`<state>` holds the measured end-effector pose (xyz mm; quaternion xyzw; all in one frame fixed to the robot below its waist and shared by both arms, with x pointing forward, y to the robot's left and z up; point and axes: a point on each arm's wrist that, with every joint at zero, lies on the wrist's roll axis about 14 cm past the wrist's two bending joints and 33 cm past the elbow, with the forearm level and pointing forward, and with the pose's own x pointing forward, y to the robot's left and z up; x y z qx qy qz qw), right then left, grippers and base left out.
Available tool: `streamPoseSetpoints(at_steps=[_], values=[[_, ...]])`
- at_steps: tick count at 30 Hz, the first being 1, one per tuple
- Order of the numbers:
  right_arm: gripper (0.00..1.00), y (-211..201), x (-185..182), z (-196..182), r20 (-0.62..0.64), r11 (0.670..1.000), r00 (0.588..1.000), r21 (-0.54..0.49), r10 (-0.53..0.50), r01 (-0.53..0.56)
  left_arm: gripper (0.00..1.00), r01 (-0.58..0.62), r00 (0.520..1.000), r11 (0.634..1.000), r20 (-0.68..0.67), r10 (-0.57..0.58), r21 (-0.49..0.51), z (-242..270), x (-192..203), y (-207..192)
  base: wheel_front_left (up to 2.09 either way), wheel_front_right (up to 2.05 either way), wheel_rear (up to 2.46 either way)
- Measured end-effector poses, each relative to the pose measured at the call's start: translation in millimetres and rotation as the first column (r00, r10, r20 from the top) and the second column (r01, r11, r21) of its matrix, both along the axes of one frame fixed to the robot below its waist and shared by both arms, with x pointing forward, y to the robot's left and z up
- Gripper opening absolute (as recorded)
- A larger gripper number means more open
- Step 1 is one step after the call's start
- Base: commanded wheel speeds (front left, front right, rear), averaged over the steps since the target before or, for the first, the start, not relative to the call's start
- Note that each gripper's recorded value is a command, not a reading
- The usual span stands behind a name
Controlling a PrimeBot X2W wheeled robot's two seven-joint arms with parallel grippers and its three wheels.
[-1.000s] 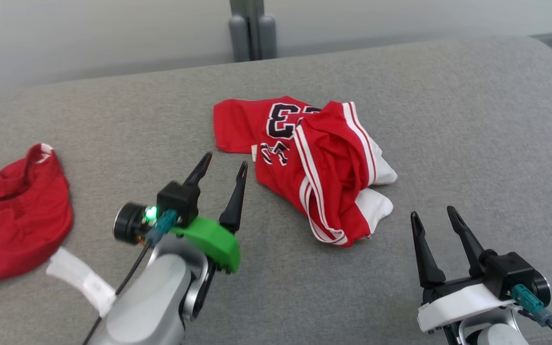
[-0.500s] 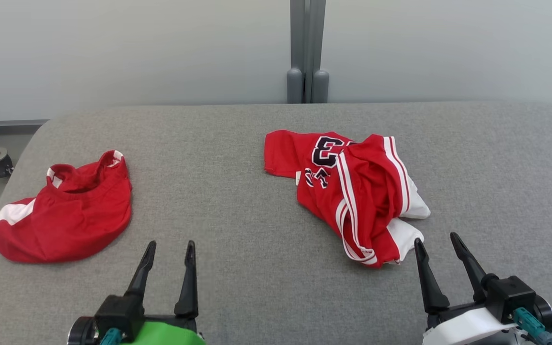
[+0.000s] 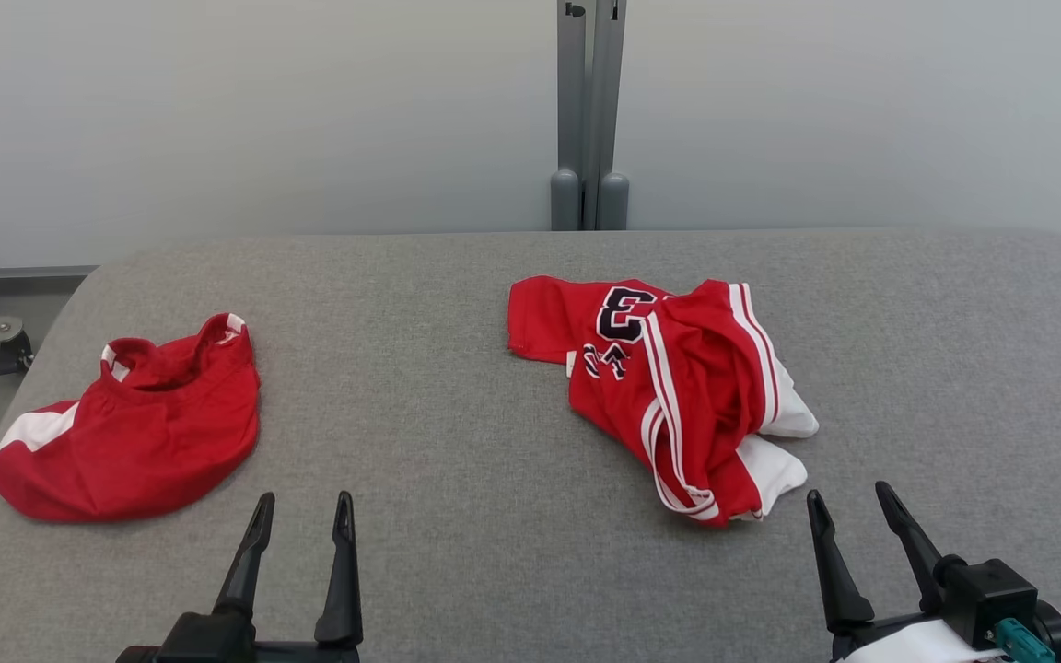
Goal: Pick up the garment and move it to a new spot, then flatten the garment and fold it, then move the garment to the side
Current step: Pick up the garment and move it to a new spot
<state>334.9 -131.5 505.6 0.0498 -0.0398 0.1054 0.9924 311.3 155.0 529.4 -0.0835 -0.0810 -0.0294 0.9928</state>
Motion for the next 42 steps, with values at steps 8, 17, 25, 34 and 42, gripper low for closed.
streamPoseSetpoints(at_steps=[8,17,25,34,42], values=[[1.00,-2.6,-1.9,0.4,0.002,1.000,1.000,0.002,-0.008,0.008,1.00,-0.007,1.000,1.000,0.002,0.007,0.003,0.6,-1.3,-0.7,0.00,0.00,0.00],[1.00,-2.8,-2.2,-0.3,-0.001,1.000,1.000,0.003,-0.008,0.008,1.00,-0.010,1.000,1.000,-0.012,0.010,-0.005,-3.9,-2.0,-0.4,0.00,0.00,0.00],[1.00,-3.0,-2.2,-1.7,-0.005,1.000,1.000,0.003,-0.009,0.009,1.00,-0.007,1.000,1.000,-0.013,0.007,-0.008,-4.0,-1.8,-1.1,0.00,0.00,0.00],[1.00,-3.7,-2.0,-2.0,-0.006,1.000,1.000,0.003,-0.011,0.011,1.00,-0.006,1.000,1.000,-0.020,0.005,-0.006,-6.0,-2.1,-2.9,0.00,0.00,0.00],[1.00,-2.9,-0.8,-3.6,-0.012,1.000,1.000,0.003,-0.008,0.008,1.00,-0.009,1.000,1.000,-0.030,0.009,-0.005,-9.0,-1.8,-2.8,0.00,0.00,0.00]])
